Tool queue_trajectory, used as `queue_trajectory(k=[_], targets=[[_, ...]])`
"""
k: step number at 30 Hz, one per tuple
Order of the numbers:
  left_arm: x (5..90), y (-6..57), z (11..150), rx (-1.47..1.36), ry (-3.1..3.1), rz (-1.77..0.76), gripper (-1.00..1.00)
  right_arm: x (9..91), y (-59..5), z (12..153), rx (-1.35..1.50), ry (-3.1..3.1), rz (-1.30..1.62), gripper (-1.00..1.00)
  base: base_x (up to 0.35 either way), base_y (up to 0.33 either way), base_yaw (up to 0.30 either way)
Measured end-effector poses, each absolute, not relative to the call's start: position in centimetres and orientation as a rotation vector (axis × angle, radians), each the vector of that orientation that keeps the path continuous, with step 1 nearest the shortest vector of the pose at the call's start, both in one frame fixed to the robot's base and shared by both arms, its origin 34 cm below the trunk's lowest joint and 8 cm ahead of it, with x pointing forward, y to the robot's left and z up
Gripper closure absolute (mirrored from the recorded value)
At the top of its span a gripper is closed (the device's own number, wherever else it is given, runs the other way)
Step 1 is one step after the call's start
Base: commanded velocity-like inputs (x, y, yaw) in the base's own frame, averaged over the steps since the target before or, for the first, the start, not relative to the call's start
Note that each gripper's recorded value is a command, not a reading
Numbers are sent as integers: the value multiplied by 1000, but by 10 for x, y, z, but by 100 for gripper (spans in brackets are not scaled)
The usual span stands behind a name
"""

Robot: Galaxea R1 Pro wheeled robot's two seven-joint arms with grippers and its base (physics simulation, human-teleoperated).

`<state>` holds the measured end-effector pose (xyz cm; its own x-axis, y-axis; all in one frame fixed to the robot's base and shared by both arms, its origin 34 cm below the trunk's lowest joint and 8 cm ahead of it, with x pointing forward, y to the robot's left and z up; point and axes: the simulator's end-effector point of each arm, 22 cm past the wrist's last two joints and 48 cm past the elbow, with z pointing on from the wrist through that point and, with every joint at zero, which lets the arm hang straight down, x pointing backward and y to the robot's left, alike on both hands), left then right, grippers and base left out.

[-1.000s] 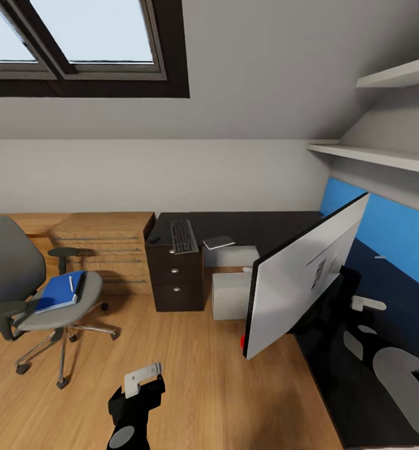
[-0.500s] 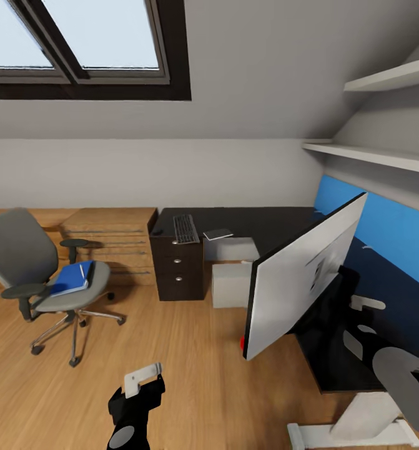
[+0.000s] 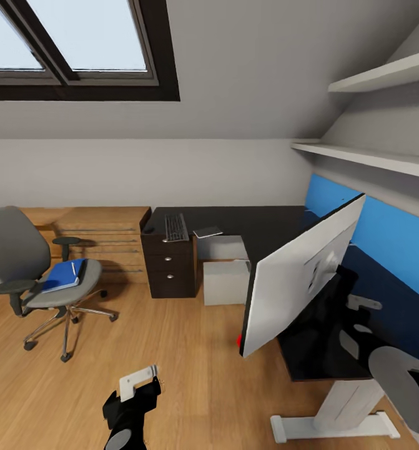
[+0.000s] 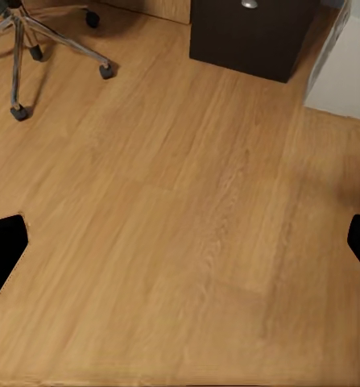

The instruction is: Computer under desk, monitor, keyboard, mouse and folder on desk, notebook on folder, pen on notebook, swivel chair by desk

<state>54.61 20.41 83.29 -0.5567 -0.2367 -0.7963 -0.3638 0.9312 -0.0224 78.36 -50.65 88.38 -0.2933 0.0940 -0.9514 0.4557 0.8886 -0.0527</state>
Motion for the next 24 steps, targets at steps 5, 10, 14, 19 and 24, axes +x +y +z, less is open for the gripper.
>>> queue_trajectory(k=[5, 10, 14, 19, 24], targets=[[543, 218, 831, -449, 2185, 223, -100, 792, -486, 884, 368, 1855, -354, 100, 0, 0, 0], [540, 236, 830, -446, 2182, 275, -100, 796, -473, 884, 348, 1857, -339, 100, 0, -11, 0], [540, 238, 830, -445, 2181, 282, -100, 798, -468, 884, 322, 1858, -334, 100, 0, -176, 0], [540, 239, 830, -445, 2180, 284, -100, 799, -469, 885, 309, 1860, -337, 100, 0, -277, 0], [540, 239, 830, -445, 2180, 284, -100, 798, -469, 884, 321, 1854, -322, 100, 0, -287, 0]])
